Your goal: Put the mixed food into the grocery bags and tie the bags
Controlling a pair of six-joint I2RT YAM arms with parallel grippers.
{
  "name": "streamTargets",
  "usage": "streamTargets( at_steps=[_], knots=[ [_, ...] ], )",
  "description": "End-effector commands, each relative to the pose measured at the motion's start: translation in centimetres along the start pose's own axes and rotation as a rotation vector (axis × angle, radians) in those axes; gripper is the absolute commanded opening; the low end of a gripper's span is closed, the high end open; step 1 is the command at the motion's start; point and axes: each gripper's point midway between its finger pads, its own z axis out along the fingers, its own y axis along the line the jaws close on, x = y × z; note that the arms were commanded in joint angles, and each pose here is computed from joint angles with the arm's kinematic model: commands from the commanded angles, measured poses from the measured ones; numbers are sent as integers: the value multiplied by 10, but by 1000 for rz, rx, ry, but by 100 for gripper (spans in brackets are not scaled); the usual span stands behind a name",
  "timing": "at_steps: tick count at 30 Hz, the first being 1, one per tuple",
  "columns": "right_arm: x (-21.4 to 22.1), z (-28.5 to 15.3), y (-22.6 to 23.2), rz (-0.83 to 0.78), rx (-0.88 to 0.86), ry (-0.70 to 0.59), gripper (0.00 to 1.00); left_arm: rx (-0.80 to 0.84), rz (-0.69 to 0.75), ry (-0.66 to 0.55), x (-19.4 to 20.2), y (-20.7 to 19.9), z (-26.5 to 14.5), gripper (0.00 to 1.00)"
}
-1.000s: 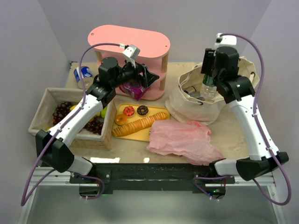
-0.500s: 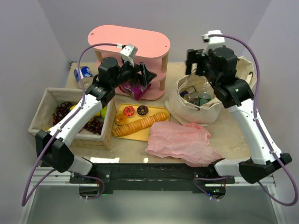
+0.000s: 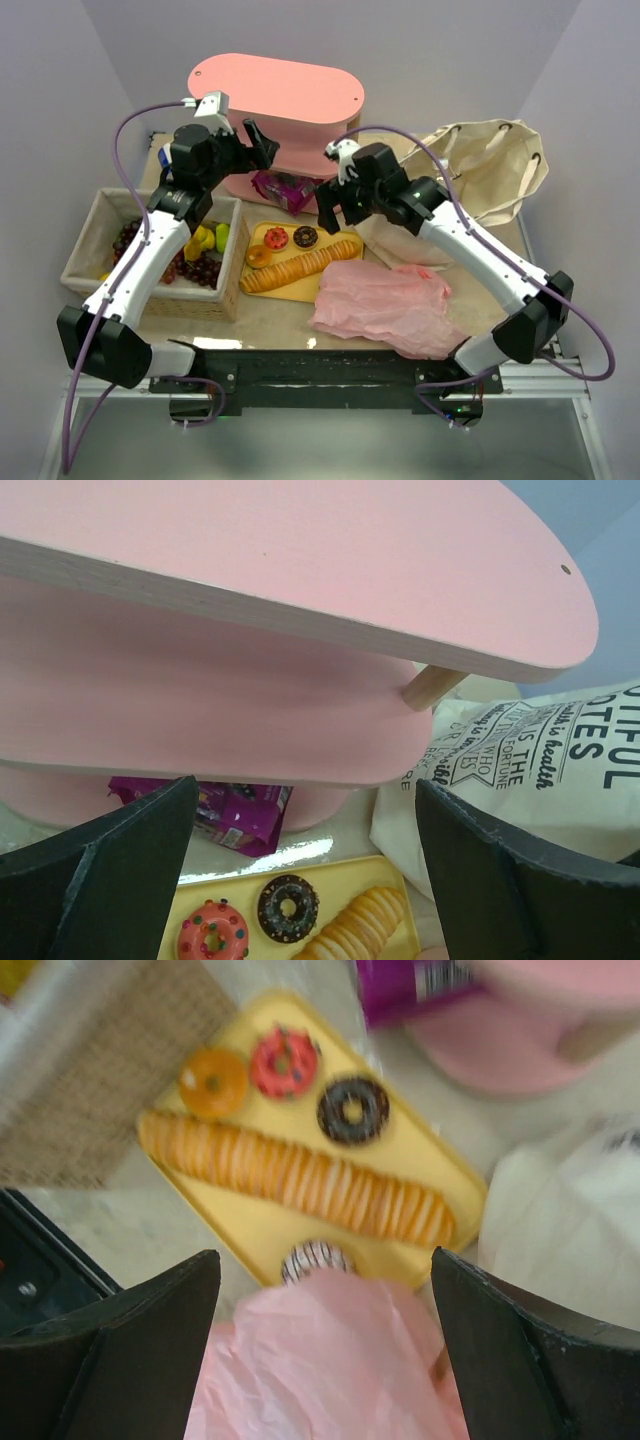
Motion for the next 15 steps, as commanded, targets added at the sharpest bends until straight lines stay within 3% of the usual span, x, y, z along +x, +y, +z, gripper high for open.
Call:
streamTargets(
  at_steps=[1,5,10,15],
  knots=[
    [61,13,-22,67,116,193,89,32,8,-24,-9,-9,-7,94],
    [108,40,-56,122,278,357,91,32,8,-20,-6,-9,-7,94],
    [112,56,-108,215,444,328,91,30,23,-36,-9,-8,-11,94],
    [143,78,-152,208,550,412,91,26,38,-5,4,-3,-8,94]
  ],
)
